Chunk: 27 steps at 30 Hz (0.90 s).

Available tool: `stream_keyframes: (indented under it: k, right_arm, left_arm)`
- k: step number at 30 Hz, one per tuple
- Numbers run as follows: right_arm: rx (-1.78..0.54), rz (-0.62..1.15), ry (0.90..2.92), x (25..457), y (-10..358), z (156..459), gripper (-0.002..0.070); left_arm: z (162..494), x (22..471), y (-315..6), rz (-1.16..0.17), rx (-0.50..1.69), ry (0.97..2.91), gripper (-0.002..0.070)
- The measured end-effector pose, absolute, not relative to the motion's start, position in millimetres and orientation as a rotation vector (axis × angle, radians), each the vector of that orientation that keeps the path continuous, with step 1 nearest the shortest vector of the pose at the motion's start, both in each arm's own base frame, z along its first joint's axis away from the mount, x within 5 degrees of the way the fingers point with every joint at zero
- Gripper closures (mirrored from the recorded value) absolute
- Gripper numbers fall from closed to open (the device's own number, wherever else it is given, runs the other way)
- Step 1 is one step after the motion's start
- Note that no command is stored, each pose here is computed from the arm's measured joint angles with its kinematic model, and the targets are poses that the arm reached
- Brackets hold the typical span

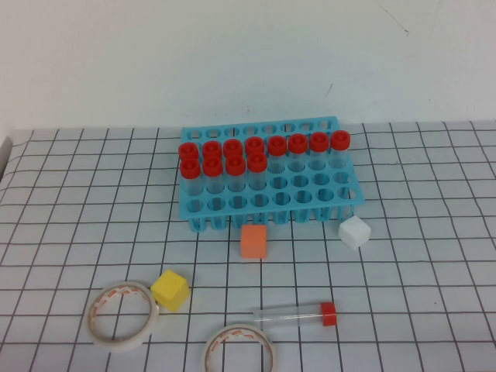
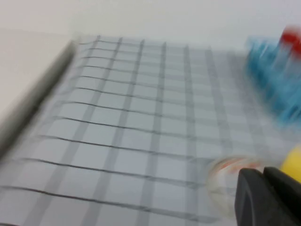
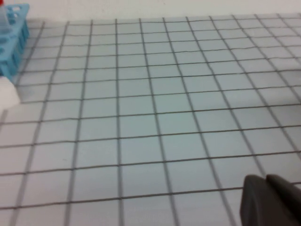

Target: Place the test tubes

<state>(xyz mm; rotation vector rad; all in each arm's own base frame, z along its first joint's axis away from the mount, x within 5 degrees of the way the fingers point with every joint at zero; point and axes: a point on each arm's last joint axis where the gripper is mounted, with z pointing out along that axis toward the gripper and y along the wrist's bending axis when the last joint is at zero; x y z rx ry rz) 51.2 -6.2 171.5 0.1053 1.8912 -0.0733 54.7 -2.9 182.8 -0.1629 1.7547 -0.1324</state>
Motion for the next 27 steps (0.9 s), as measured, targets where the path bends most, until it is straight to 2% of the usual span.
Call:
stream_keyframes:
  k: [1, 3, 4, 7, 10, 12, 17, 20, 23, 27]
  right_arm:
    - [0.142, -0.013, 1.888, 51.4, -4.0, 171.5, 0.0678]
    - [0.206, 0.095, 1.880, 51.7, -0.2, 171.8, 0.0678]
    - [0.251, 0.171, 1.872, 51.9, 2.5, 172.3, 0.0678]
    - [0.406, 0.429, 1.836, 52.6, 11.3, 172.9, 0.0678]
    - [0.561, 0.688, 1.765, 53.0, 19.0, 177.7, 0.0678]
    - [0.619, 0.776, 1.721, 53.4, 20.5, 180.9, 0.0678]
    - [0.681, 0.840, 1.651, 54.4, 19.5, 185.4, 0.0678]
    - [0.689, 0.833, 1.630, 54.8, 18.0, 186.7, 0.0678]
    - [0.674, 0.816, 1.627, 55.0, 17.5, 187.1, 0.0678]
    - [0.613, 0.775, 1.652, 54.7, 18.4, 186.4, 0.0678]
  left_arm:
    - [186.9, 55.3, -6.0, -0.341, -0.337, 1.693, 0.0676]
    - [190.4, 55.6, -8.9, -0.539, -0.495, 1.631, 0.0676]
    - [191.8, 55.7, -9.9, -0.617, -0.556, 1.604, 0.0676]
    - [195.2, 55.9, -9.9, -0.725, -0.649, 1.542, 0.0676]
    - [197.2, 56.1, -9.0, -0.761, -0.687, 1.505, 0.0676]
    - [198.1, 56.1, -8.4, -0.776, -0.705, 1.488, 0.0676]
    - [198.3, 55.9, -10.6, -0.810, -0.699, 1.494, 0.0676]
    - [204.8, 53.1, -19.0, -0.756, -0.502, 1.584, 0.0676]
    - [228.5, 48.4, -28.0, -0.675, -0.251, 1.657, 0.0676]
    - [255.3, 55.6, -36.1, -0.552, 0.032, 1.855, 0.0676]
